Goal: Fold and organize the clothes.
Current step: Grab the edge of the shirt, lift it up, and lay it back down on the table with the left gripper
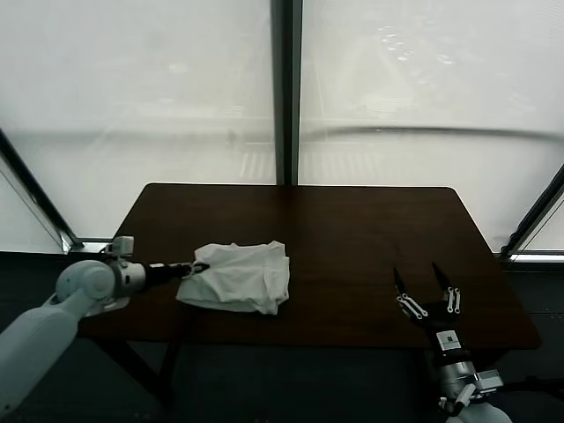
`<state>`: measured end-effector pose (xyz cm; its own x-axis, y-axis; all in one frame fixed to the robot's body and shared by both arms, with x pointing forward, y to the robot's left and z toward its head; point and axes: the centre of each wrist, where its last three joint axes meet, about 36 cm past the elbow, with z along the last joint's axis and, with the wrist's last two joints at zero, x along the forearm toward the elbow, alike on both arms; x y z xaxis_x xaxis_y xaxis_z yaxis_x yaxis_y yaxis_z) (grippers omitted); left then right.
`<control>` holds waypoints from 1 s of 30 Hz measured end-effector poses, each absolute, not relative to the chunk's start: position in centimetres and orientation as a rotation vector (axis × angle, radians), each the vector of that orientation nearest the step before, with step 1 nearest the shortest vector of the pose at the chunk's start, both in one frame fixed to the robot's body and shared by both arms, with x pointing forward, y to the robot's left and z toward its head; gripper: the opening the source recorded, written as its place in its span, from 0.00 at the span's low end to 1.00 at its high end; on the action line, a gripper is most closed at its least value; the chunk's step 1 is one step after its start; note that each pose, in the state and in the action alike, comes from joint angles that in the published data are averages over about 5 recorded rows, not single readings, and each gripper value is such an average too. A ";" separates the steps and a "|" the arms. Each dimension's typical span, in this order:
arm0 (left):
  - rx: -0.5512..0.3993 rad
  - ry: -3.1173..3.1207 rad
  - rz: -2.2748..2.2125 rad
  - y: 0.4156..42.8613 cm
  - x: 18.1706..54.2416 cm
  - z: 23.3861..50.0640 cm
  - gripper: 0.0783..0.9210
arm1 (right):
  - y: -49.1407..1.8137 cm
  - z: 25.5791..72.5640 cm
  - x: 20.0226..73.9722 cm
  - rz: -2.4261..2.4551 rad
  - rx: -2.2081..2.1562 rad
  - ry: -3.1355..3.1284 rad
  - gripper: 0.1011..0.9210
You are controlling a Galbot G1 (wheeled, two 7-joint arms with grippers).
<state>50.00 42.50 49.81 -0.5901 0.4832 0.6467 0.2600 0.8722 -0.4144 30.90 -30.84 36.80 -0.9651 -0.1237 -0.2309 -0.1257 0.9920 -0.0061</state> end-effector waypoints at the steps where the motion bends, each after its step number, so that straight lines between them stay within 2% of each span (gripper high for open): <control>1: -0.519 -2.236 0.333 43.3 49.8 50.7 0.14 | -30.7 36.7 31.1 0.019 -0.186 2.901 0.98; 11: -0.312 -2.334 0.131 50.2 48.1 61.7 0.14 | -29.7 35.8 33.5 0.094 -0.209 2.887 0.98; 13: -0.273 -2.348 0.103 50.4 47.8 63.3 0.14 | -29.6 35.8 33.7 0.098 -0.216 2.884 0.98; 16: -0.241 -2.354 0.077 49.6 47.3 64.4 0.14 | -29.5 35.9 33.8 0.097 -0.223 2.881 0.98; 19: -0.245 -2.368 0.054 47.2 46.9 64.2 0.14 | -29.4 36.0 33.7 0.090 -0.226 2.878 0.98; 22: -0.266 -2.386 0.029 43.8 46.7 62.6 0.14 | -29.3 36.3 33.3 0.074 -0.227 2.877 0.98; 30: -0.360 -2.366 0.163 34.9 49.4 52.8 0.14 | -28.9 36.6 31.4 0.022 -0.212 2.925 0.98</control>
